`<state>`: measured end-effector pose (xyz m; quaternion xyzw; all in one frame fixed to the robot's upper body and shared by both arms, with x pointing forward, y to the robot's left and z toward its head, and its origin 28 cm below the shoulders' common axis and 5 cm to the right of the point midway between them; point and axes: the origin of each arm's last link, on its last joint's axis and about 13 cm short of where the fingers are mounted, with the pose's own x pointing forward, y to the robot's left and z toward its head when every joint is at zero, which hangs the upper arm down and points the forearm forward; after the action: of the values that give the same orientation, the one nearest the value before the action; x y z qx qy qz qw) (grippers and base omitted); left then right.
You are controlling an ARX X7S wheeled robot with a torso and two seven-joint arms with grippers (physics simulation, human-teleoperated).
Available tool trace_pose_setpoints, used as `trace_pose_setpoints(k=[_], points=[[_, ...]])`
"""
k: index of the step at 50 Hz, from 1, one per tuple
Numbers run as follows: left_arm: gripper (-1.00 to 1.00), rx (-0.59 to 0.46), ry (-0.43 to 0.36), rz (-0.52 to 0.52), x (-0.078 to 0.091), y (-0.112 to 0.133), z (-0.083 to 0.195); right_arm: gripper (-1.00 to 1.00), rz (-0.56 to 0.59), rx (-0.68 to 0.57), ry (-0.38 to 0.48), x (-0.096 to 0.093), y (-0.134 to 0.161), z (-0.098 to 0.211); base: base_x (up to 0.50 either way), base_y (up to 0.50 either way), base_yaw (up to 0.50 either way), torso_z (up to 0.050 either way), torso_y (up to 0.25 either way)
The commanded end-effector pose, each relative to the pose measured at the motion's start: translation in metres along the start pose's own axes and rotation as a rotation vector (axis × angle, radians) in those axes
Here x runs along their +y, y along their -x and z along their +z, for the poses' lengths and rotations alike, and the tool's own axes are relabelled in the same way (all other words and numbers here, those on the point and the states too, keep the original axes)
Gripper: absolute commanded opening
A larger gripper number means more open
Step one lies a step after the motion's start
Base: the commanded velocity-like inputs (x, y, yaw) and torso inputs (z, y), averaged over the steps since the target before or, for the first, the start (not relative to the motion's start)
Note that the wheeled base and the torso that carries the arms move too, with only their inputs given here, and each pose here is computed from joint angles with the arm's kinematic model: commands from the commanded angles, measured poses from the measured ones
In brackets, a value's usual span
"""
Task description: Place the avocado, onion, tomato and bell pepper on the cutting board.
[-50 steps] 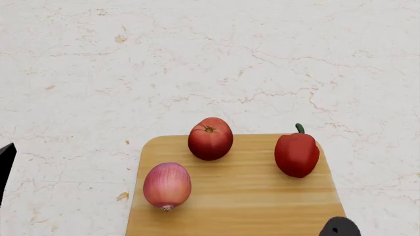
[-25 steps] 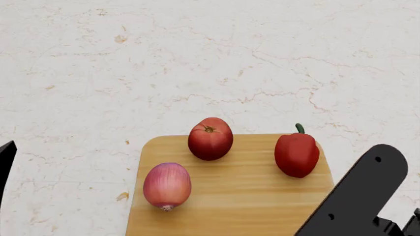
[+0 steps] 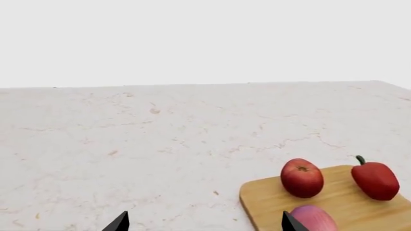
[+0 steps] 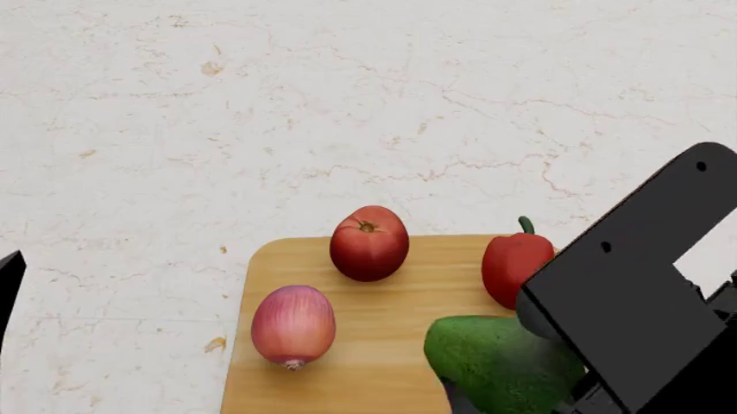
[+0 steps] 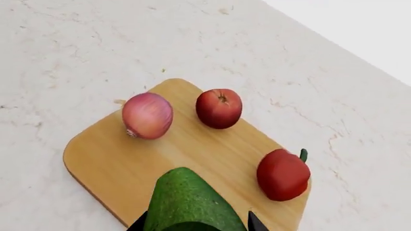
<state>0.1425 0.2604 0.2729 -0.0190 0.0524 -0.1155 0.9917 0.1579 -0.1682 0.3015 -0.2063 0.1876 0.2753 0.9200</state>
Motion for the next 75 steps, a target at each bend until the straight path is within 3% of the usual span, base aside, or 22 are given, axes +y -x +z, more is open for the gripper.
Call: trace_pose_setpoints(k=[1, 43, 74, 75], points=[[1.0, -0.033, -0.014, -0.036, -0.002, -0.002, 0.003, -1.0, -0.012, -0.095, 0.022, -0.009, -0.021, 0.012, 0.0, 0.0, 0.0, 0.0, 0.0], [1.0, -0.024, 0.0, -0.016, 0.004, -0.003, -0.004, -1.0, 0.052, -0.037, -0.019, -0.01, -0.107, 0.0, 0.0, 0.0, 0.0, 0.0, 0.0], [1.0, -0.028, 0.001, -0.002, 0.006, 0.0, -0.004, -1.0, 0.058, -0.011, -0.065, -0.008, -0.128, -0.014, 0.0, 0.0, 0.0, 0.0, 0.0], [1.0, -0.028, 0.001, -0.002, 0.006, 0.0, -0.004, 1.0, 0.055, -0.013, -0.063, -0.008, -0.127, -0.013, 0.0, 0.0, 0.0, 0.0, 0.0]])
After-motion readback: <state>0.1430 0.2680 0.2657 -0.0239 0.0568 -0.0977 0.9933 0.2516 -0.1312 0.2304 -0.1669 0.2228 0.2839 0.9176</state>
